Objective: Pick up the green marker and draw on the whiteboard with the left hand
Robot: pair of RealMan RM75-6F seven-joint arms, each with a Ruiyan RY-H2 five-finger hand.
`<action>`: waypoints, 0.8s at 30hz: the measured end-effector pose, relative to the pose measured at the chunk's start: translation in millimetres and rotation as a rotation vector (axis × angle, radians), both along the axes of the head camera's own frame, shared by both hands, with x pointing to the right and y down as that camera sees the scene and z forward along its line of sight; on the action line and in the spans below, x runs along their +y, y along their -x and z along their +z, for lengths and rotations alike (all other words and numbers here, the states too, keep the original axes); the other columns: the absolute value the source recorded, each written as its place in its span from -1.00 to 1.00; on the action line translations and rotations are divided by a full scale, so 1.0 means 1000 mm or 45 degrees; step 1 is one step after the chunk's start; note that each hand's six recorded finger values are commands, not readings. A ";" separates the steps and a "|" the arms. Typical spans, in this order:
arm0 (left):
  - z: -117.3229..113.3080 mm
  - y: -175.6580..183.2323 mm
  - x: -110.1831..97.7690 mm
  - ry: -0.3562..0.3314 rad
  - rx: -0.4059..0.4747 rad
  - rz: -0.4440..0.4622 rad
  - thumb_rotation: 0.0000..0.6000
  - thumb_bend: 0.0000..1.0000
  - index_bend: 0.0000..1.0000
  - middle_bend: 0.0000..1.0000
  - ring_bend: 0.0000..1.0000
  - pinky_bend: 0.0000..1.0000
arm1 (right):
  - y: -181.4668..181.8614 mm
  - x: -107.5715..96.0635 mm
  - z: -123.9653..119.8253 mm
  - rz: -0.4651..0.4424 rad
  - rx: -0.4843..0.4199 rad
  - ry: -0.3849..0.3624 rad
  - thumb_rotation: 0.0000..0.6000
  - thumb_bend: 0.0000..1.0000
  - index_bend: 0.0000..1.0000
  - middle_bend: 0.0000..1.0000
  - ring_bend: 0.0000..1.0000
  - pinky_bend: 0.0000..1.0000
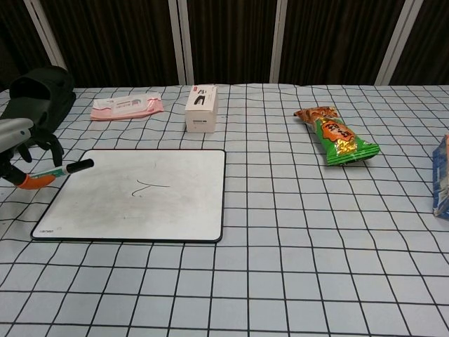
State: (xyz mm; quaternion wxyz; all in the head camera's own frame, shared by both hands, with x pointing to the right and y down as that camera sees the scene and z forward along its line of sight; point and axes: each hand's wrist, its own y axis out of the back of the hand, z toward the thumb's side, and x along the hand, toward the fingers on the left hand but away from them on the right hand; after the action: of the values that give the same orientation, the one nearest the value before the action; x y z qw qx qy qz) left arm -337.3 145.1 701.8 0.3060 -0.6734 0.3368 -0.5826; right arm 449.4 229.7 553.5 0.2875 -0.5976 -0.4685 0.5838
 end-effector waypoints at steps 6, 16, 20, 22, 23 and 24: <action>0.007 -0.001 0.004 0.021 -0.027 0.010 1.00 -0.28 -0.04 -0.89 -0.87 -0.76 | 0.000 -0.001 0.000 0.001 -0.005 -0.002 1.00 -0.29 -1.00 -1.00 -1.00 -1.00; -0.001 0.001 0.007 0.031 0.002 -0.018 1.00 -0.56 -0.89 -1.00 -1.00 -1.00 | 0.000 -0.001 -0.001 -0.004 -0.003 0.000 1.00 -0.29 -1.00 -1.00 -1.00 -1.00; -0.014 0.009 0.007 0.015 0.018 -0.048 1.00 -0.57 -0.95 -1.00 -1.00 -1.00 | 0.001 -0.001 -0.001 -0.013 -0.003 0.000 1.00 -0.29 -1.00 -1.00 -1.00 -1.00; -0.021 0.014 0.008 0.005 0.024 -0.057 1.00 -0.57 -0.95 -1.00 -1.00 -1.00 | 0.001 -0.001 -0.001 -0.016 -0.001 0.002 1.00 -0.29 -1.00 -1.00 -1.00 -1.00; -0.027 0.017 0.008 -0.004 0.027 -0.062 1.00 -0.57 -0.95 -1.00 -1.00 -1.00 | 0.001 0.000 -0.001 -0.020 0.000 0.002 1.00 -0.29 -1.00 -1.00 -1.00 -1.00; -0.032 0.020 0.009 -0.012 0.028 -0.064 1.00 -0.57 -0.95 -1.00 -1.00 -1.00 | 0.002 0.000 -0.001 -0.024 0.001 0.003 1.00 -0.29 -1.00 -1.00 -1.00 -1.00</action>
State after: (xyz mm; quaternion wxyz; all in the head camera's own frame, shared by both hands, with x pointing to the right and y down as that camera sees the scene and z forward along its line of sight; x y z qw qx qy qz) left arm -357.0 154.0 670.0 0.2908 -0.6698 0.3597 -0.5810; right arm 447.9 229.7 552.5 0.2924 -0.6021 -0.4622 0.5817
